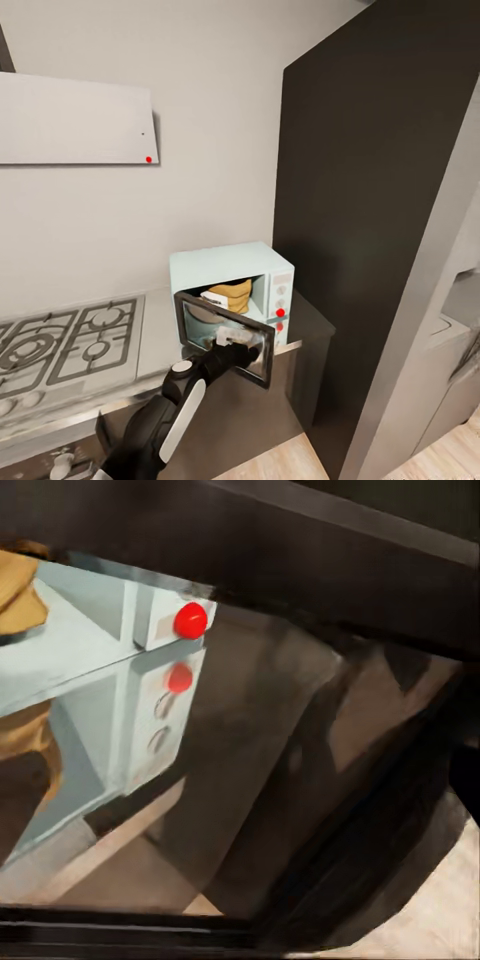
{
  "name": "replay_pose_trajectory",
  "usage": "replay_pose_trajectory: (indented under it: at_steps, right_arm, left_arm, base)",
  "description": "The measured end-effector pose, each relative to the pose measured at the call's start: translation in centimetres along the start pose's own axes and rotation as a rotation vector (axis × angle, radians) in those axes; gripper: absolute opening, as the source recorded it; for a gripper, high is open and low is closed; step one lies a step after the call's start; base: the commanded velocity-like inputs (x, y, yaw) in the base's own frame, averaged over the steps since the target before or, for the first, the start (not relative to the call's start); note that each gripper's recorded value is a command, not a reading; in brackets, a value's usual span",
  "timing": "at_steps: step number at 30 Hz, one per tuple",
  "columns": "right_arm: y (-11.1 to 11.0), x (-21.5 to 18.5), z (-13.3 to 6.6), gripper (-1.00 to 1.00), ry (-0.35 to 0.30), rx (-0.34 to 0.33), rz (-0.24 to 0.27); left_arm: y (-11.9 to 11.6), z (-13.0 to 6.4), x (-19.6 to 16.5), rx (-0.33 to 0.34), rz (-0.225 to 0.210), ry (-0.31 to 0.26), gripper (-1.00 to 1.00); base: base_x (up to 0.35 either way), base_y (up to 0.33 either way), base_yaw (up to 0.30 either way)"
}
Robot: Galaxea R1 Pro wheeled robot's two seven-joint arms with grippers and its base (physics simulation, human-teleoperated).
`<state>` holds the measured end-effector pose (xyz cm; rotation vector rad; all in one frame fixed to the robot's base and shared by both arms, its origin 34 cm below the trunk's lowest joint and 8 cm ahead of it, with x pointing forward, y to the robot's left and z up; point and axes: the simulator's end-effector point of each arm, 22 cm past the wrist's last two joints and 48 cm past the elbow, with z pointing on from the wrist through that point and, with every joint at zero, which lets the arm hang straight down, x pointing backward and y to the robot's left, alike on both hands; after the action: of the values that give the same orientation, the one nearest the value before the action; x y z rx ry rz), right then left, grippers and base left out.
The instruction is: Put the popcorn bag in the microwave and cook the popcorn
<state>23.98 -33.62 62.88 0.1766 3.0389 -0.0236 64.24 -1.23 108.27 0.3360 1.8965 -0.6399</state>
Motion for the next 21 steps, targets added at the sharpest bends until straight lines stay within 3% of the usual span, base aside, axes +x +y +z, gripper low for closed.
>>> replay_pose_trajectory:
  at_steps: [4, 8, 14, 19, 21]
  right_arm:
    - [0.0, -0.1, 0.0, 1.0, -0.002, 0.0, 0.0]
    - [0.0, -0.2, 0.0, 1.0, -0.005, -0.001, 0.0]
    - [0.0, -0.4, -0.1, 1.0, -0.009, -0.001, 0.0]
    - [0.0, -0.5, -0.1, 1.0, -0.013, -0.001, 0.0]
    - [0.0, -0.6, -0.1, 1.0, -0.015, -0.001, 0.0]
  left_arm:
    - [-0.5, 0.3, 0.0, -0.006, -0.01, 0.0, 1.0]
    - [2.4, 0.0, -0.2, -0.15, -0.014, -0.004, 1.0]
    - [3.1, -0.2, -0.9, -0.18, -0.012, -0.029, 1.0]
    - [4.9, -0.7, -1.4, -0.28, -0.02, -0.047, 1.0]
    - [5.0, -0.7, -1.8, -0.287, -0.021, -0.065, 1.0]
  base:
    - [0.095, 0.0, -0.26]
    - [0.007, 0.0, -0.26]
    - [0.0, 0.0, -0.26]
    - [0.0, 0.0, -0.259]
    - [0.008, 0.0, -0.172]
